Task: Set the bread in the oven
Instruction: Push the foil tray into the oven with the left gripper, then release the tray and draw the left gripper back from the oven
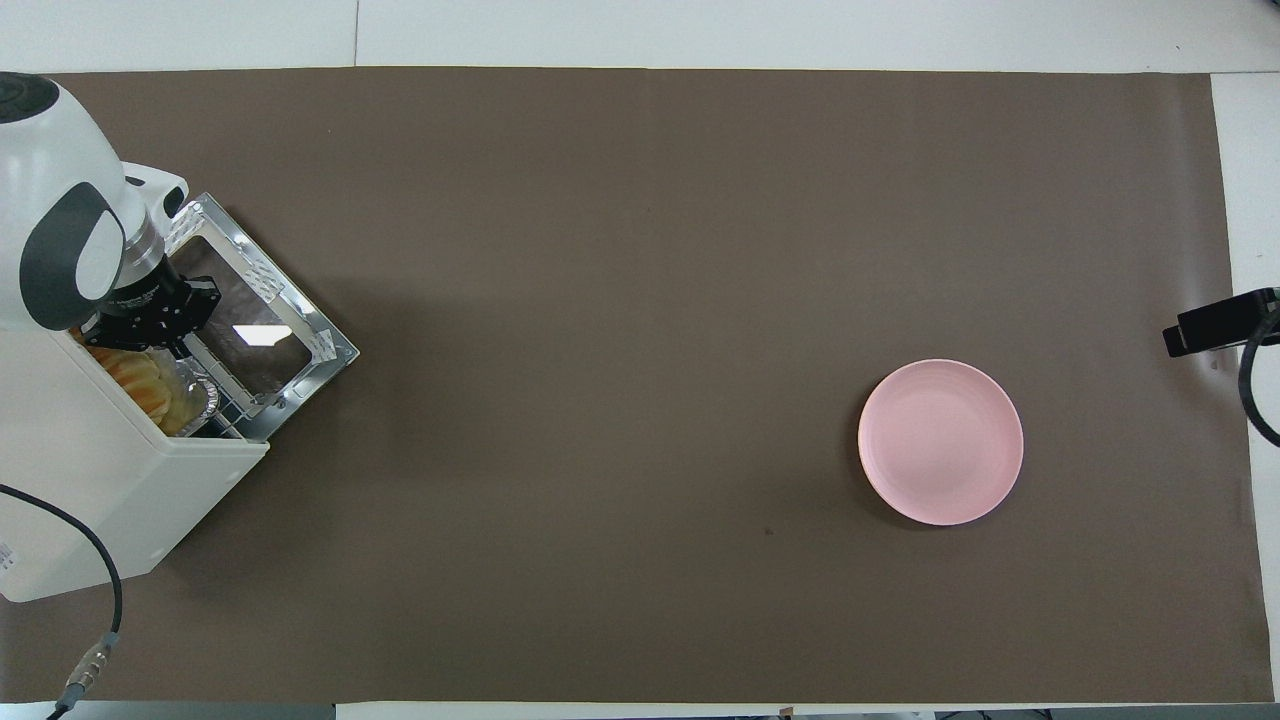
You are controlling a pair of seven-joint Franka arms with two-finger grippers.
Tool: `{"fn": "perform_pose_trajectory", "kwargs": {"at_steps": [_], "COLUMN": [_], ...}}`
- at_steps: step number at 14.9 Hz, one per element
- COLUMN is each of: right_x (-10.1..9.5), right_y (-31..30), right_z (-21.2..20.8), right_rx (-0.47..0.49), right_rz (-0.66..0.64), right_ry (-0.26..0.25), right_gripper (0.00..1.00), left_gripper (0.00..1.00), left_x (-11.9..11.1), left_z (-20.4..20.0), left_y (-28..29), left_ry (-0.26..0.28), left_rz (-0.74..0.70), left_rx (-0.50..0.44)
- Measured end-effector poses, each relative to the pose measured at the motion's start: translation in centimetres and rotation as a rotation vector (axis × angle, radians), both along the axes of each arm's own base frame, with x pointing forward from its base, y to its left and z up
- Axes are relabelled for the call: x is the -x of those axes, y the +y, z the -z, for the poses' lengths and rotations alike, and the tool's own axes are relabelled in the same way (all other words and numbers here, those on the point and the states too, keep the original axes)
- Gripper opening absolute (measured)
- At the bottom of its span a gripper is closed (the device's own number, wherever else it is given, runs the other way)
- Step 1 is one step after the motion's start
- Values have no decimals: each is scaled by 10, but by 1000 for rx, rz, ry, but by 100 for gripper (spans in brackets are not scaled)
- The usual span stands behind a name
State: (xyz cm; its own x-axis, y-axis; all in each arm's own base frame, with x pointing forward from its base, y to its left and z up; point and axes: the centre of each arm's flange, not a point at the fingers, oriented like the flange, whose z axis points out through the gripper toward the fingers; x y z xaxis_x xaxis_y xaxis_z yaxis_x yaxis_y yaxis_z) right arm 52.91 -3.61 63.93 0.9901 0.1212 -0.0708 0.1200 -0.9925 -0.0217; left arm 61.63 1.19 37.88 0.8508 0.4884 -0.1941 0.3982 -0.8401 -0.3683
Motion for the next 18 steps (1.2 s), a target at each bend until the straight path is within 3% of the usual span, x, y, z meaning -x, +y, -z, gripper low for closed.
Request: {"fn": "perform_pose_trajectory", "kwargs": {"at_steps": [5,6,11,15,18], "right_x": [0,0,0,0,0], "right_y": [0,0,0,0,0], "right_z": [0,0,0,0,0], "right_rx": [0,0,0,0,0], "right_rz": [0,0,0,0,0], "right_ry": [0,0,0,0,0], "right_gripper": [100,100,100,100,100], "left_gripper": [2,8,62,100,100], "left_x": [-2,-2,-2,-9,-9], "left_z": [-1,-2,-4,-24,-37], "left_y": [-1,-1,0,-13,-33], "left_ry": [-12,-11,-10,-44,-63], "left_rz": [9,20,45,64,98], "left_rx": [3,4,5,9,10]}}
